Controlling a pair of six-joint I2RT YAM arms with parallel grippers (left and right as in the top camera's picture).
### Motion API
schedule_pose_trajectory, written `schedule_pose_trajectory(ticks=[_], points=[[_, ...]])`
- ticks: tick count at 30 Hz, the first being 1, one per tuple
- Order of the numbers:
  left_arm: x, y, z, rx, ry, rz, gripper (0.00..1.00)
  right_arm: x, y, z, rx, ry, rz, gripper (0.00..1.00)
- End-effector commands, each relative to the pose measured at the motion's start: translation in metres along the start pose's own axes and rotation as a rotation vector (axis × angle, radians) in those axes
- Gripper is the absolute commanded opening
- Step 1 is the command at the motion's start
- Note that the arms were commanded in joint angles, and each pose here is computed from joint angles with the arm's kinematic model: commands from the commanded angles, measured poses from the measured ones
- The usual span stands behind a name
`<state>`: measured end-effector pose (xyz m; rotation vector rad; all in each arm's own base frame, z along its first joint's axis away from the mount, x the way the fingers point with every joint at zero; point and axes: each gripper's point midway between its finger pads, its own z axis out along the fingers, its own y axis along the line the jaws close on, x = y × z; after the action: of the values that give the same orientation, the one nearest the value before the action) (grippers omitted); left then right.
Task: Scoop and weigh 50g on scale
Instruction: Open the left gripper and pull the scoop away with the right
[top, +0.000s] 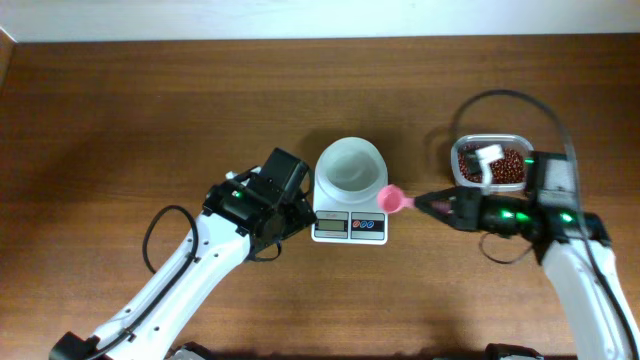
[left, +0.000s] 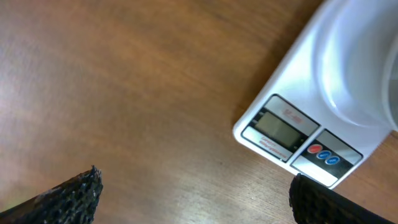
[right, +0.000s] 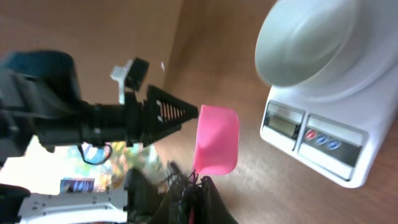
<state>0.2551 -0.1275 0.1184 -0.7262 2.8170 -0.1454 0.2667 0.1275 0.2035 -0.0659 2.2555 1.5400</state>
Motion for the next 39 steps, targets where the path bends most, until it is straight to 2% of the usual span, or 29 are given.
schedule_pose_trajectory(ticks=[1, 6, 9, 12, 14, 15, 17, 19, 20, 25, 28, 37, 39], points=[[-0.016, -0.018, -0.007, 0.070, -0.075, 0.212, 1.00, -0.001, 0.025, -0.024, -0.018, -0.079, -0.077, 0.04], [-0.029, -0.055, -0.028, 0.202, -0.151, 0.510, 0.99, 0.013, 0.063, -0.039, -0.013, -0.139, -0.229, 0.04], [-0.043, -0.064, -0.047, 0.217, -0.215, 0.588, 0.99, 0.015, 0.069, -0.044, 0.029, -0.173, -0.277, 0.04], [-0.076, -0.038, -0.049, 0.030, -0.346, 0.545, 0.99, 0.016, 0.073, -0.046, 0.029, -0.179, -0.292, 0.04], [-0.063, -0.027, -0.044, 0.009, -0.276, 0.557, 0.99, 0.016, 0.072, -0.045, 0.029, -0.178, -0.291, 0.04], [-0.058, -0.026, -0.043, 0.008, -0.251, 0.597, 0.99, 0.016, 0.072, -0.045, 0.028, -0.178, -0.290, 0.04], [-0.053, -0.025, -0.041, 0.000, -0.228, 0.769, 0.99, 0.017, 0.072, -0.045, 0.028, -0.176, -0.287, 0.04], [-0.044, -0.032, -0.042, 0.084, -0.178, 0.884, 0.99, 0.018, 0.072, -0.045, 0.028, -0.173, -0.279, 0.04], [-0.040, -0.036, -0.046, 0.175, -0.148, 0.943, 0.99, 0.019, 0.071, -0.045, 0.029, -0.171, -0.273, 0.04], [-0.048, -0.025, -0.079, 0.403, -0.186, 1.044, 0.99, 0.019, 0.070, -0.045, 0.032, -0.171, -0.269, 0.04], [-0.017, -0.037, -0.095, 0.592, -0.181, 1.280, 0.99, 0.016, 0.063, -0.046, 0.076, -0.184, -0.262, 0.04], [-0.005, -0.040, -0.101, 0.666, -0.148, 1.283, 0.99, 0.022, 0.053, -0.045, 0.118, -0.172, -0.204, 0.04], [-0.005, -0.040, -0.100, 0.665, -0.147, 1.283, 0.99, 0.018, 0.031, -0.050, 0.242, -0.195, -0.171, 0.04]])
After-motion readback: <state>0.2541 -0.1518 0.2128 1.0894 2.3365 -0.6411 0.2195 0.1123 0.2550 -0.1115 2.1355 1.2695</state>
